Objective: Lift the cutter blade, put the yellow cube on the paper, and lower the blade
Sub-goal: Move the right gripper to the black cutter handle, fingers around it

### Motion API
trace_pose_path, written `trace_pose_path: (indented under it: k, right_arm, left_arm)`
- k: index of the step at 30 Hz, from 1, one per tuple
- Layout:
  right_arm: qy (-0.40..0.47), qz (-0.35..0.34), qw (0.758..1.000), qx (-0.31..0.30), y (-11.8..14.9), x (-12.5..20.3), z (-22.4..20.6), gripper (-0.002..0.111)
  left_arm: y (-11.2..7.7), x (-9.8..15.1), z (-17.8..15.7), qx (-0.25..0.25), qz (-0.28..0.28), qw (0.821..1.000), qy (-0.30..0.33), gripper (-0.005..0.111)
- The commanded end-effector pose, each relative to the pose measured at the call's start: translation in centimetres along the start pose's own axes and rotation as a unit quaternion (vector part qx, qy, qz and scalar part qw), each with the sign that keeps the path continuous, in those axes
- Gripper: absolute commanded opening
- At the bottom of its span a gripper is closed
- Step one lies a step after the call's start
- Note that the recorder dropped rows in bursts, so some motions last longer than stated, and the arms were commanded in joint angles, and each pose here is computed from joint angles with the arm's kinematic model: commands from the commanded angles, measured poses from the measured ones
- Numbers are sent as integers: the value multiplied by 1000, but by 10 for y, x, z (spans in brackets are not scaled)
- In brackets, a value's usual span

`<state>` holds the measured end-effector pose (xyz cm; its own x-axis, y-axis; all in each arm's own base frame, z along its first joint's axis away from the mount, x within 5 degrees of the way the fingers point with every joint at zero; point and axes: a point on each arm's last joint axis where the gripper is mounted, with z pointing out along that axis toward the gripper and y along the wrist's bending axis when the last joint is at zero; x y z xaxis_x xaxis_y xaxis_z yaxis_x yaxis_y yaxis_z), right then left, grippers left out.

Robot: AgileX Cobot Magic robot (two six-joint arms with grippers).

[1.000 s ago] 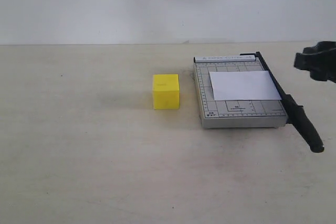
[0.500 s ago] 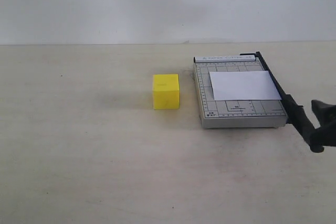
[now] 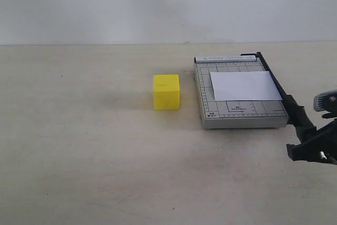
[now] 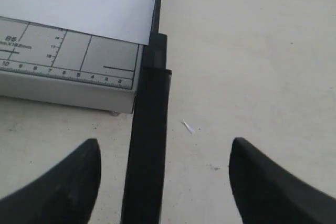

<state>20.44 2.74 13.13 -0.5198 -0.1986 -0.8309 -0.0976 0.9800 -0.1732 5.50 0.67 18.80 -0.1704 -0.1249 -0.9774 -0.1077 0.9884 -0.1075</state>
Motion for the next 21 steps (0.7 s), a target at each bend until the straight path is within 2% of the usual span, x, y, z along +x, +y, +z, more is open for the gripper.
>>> trace_pose_path:
  k: [1,3,5,7,11,21]
  right_arm:
    - [16,-3,1000,-5,3,2,9,66]
    - [18,-2,1000,-5,3,3,10,64]
    - [18,-1,1000,-5,3,3,10,53]
    - [18,-1,1000,-5,3,3,10,38]
    - [18,-2,1000,-5,3,3,10,1]
    - [-43,0,999,12,-1,-11,6,0]
  left_arm:
    - [0,-2,-1,1,-5,1000,-8,4]
    - [0,-2,-1,1,-5,1000,-8,4]
    - [0,-2,-1,1,-5,1000,-8,4]
    - [0,-2,-1,1,-5,1000,-8,4]
    - [0,-2,-1,1,-5,1000,-8,4]
    - [0,-2,-1,1,-5,1000,-8,4]
